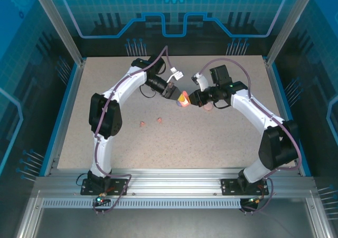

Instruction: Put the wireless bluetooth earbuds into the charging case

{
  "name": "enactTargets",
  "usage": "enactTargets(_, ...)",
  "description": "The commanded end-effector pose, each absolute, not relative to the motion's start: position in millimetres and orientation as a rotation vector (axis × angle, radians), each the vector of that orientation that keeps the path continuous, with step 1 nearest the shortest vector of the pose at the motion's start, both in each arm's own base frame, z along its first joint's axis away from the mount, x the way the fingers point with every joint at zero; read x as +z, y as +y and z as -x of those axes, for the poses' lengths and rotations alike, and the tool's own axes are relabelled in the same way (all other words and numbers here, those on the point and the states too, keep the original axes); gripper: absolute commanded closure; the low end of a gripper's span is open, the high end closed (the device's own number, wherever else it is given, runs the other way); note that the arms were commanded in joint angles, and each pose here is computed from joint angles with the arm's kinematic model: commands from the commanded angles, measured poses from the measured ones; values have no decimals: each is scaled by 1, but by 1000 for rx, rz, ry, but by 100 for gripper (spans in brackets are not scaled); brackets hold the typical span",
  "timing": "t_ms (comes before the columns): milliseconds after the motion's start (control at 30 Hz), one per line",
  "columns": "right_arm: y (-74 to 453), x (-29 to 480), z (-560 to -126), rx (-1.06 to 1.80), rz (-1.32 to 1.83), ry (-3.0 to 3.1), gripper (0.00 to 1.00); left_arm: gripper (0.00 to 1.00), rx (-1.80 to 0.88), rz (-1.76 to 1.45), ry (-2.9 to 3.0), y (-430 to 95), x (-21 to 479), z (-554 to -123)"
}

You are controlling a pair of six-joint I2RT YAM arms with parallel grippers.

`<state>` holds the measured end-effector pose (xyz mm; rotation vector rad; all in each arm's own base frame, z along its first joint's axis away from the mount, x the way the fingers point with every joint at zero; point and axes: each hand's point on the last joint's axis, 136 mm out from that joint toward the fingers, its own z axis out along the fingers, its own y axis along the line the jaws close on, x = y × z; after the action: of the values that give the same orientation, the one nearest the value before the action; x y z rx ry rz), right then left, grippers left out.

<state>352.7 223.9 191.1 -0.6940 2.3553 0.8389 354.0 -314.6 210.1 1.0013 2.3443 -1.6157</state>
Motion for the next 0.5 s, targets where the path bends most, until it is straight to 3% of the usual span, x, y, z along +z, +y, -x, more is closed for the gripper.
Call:
enactTargets(0,225,239,-356,859,634,2255,61,100,-1621,-1004,2273,-317,222,-357)
enactTargets(67,219,256,-355,868,587,2235,50,100,-1596,-980,2246,-313,227,-362)
enactTargets(200,200,286,-345,889,456,2205,38,100,-1510,-925,2182,-296,242,-373)
enactTargets(467,175,271,-321,859,157,2304,33,100,-1217,-765,2027,-260,265,-392)
